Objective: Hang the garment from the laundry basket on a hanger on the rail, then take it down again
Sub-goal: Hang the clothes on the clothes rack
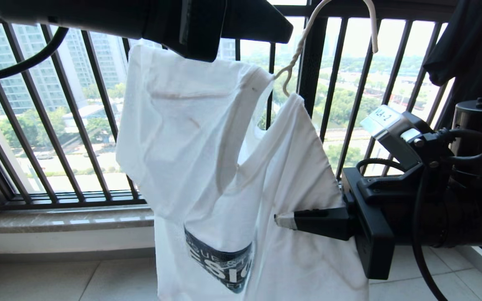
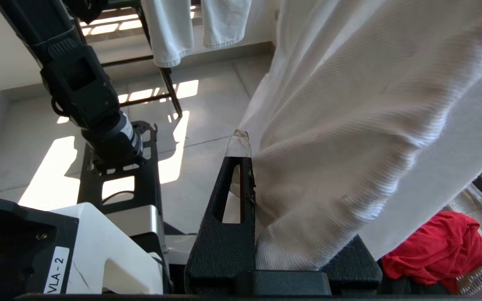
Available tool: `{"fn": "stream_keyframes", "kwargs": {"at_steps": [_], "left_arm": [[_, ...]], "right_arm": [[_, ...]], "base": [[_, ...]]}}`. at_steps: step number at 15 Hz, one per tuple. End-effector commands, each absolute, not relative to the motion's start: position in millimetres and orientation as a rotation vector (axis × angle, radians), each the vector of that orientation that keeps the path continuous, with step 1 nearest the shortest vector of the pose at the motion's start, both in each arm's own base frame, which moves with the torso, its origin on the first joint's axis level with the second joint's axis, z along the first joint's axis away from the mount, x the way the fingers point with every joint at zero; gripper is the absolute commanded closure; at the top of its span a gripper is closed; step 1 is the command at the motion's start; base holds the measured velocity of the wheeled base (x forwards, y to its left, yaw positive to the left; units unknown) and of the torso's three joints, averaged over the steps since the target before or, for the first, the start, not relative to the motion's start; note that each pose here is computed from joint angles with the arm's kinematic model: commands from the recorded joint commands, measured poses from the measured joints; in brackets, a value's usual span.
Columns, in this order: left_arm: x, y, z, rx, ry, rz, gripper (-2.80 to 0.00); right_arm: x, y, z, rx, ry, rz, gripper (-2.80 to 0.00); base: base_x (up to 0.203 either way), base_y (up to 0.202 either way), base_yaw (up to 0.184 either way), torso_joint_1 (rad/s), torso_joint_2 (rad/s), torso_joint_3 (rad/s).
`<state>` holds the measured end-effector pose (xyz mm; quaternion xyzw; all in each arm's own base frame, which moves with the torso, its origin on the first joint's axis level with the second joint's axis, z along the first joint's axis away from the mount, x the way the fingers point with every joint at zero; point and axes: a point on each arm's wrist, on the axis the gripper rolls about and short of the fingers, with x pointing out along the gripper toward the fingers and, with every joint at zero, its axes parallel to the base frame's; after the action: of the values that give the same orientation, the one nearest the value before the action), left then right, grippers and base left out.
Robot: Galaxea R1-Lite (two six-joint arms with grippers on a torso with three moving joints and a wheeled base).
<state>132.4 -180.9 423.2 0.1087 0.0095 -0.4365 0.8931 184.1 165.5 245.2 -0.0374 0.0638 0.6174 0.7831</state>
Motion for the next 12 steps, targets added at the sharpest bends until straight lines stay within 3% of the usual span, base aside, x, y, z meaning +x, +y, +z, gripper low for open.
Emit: {"fn": "stream_keyframes", "kwargs": {"at_steps": [1, 5, 6, 9, 12], "left_arm": [[127.3, -173.8, 424.2, 0.236, 0.031, -0.903, -2.8], [118.8, -143.9, 440.4, 0.217, -0.027, -0.771, -2.8], [120.5, -133.0, 444.1, 0.219, -0.044, -0.721, 0.0], [123.4, -112.7, 449.2, 0.273, -0.081, -0.653, 0.0], [138.2, -92.3, 445.1, 0.315, -0.068, -0.753, 0.0]], "right_arm": [[184.2, 165.4, 246.0, -0.081, 0.131, 1.336, 0.0], [183.2, 164.7, 247.3, -0.081, 0.126, 1.336, 0.0], [183.0, 164.5, 247.5, -0.081, 0.125, 1.336, 0.0], [183.8, 165.4, 250.3, -0.078, 0.116, 1.345, 0.0], [190.2, 170.9, 257.2, -0.076, 0.091, 1.384, 0.0]], "base": [[0.0, 0.0, 0.0, 0.0, 0.0, 0.0], [0.0, 0.0, 0.0, 0.0, 0.0, 0.0], [0.0, 0.0, 0.0, 0.0, 0.0, 0.0], [0.0, 0.0, 0.0, 0.0, 0.0, 0.0], [0.0, 0.0, 0.0, 0.0, 0.0, 0.0]]}}
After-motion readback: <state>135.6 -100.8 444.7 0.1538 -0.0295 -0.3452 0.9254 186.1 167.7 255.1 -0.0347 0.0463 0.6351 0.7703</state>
